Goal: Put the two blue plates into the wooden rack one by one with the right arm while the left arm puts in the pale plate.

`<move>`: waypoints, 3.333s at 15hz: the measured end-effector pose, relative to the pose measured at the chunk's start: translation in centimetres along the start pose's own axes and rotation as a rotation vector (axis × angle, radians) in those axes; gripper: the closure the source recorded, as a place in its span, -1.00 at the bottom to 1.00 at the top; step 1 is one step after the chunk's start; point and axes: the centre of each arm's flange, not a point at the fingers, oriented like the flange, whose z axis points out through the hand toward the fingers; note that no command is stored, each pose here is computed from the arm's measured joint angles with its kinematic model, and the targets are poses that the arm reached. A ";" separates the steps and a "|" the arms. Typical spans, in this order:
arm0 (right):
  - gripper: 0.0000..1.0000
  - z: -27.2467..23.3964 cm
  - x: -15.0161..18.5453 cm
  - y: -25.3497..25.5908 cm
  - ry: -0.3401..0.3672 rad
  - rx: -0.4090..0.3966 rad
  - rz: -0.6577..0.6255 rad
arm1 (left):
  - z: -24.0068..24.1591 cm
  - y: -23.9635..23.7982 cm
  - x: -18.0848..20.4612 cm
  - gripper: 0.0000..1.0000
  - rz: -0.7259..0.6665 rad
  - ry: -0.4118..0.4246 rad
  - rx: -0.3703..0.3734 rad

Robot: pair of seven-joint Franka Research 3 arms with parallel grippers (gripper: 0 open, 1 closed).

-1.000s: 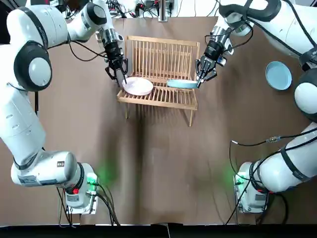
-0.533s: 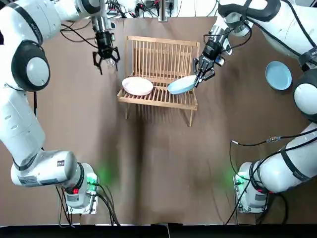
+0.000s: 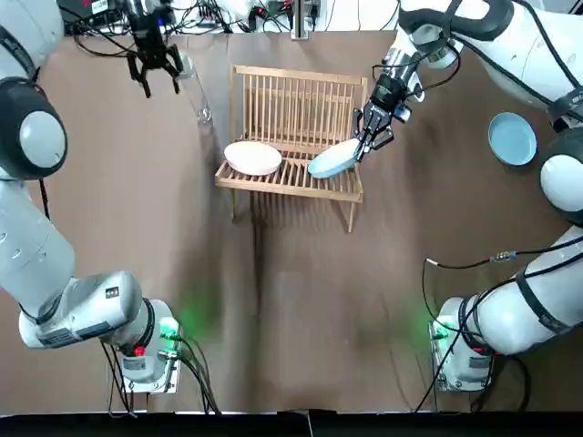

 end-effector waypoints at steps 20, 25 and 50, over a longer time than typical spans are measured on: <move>0.00 -21.8 8.4 12.6 0.466 -0.108 -0.326 | -10.2 -2.5 -5.7 -0.99 -0.009 0.304 0.057; 0.00 -30.0 18.9 20.9 0.711 -0.143 -0.449 | -13.8 -3.7 -10.6 -0.99 -0.043 0.404 0.044; 0.61 -34.4 47.0 43.4 1.037 -0.174 -0.583 | -12.8 -2.5 -11.7 -0.99 0.001 0.476 0.097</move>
